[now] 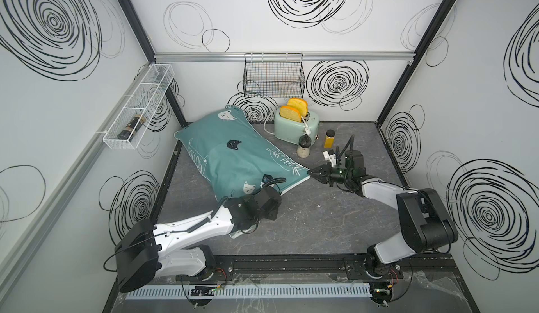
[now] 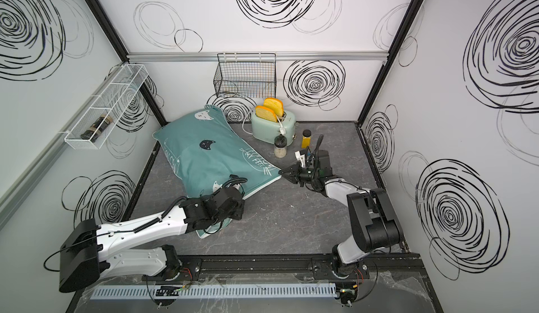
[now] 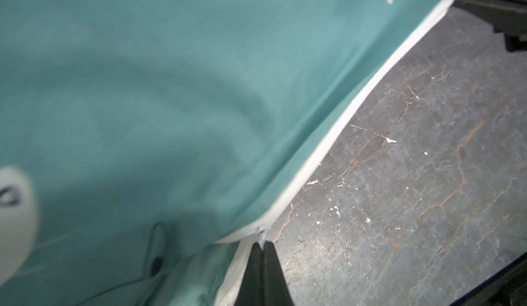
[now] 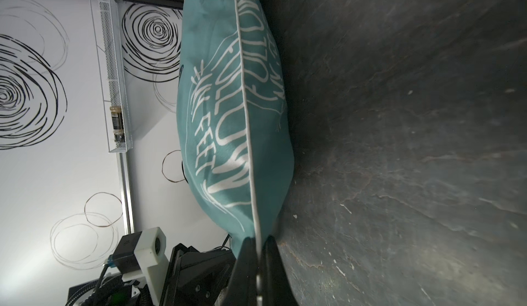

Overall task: Zip up pillowcases
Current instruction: Zip the zipper on the pillowcase.

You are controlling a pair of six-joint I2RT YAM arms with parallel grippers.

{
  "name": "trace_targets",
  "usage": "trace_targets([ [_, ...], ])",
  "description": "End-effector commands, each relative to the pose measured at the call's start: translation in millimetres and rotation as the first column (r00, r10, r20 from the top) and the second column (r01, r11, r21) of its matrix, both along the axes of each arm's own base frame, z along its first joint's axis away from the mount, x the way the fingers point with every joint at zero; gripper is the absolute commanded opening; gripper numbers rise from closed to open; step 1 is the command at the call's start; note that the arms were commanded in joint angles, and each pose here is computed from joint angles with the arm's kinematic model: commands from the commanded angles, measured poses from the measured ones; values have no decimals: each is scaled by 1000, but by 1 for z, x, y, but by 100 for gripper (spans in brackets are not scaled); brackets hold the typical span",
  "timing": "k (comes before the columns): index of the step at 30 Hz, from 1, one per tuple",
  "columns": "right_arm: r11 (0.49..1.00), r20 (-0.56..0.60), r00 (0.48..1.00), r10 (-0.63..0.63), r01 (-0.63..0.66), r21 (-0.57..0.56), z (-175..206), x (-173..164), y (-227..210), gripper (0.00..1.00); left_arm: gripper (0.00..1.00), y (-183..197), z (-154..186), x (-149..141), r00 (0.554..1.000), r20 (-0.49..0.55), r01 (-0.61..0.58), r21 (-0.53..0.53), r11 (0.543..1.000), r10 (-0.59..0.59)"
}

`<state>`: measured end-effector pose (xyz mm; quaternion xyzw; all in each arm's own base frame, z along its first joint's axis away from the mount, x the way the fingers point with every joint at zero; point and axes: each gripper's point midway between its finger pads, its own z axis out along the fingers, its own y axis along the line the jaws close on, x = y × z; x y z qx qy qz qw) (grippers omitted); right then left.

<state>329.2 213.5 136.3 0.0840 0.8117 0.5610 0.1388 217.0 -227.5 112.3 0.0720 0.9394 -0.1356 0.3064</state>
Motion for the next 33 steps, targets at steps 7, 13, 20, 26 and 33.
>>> trace_targets([
  [7, 988, 39, 989, -145, 146, -50, 7, 26, -31, 0, 0, 39, -11, -46, 978, -152, -147, -1, 989, 145],
  [13, 980, 47, 982, -185, 188, -62, 10, 36, -36, 0, 0, 51, -13, -71, 968, -193, -167, -21, 986, 160],
  [20, 964, 70, 967, -244, 250, -92, 14, 48, -47, 0, 0, 72, -21, -91, 954, -220, -204, 23, 979, 204],
  [26, 945, 82, 950, -301, 309, -110, 16, 56, -60, 0, 0, 83, -25, -99, 945, -216, -238, 57, 970, 244],
  [33, 917, 79, 926, -370, 378, -129, 13, 63, -83, 0, 0, 99, -19, -100, 942, -184, -271, 81, 959, 282],
])
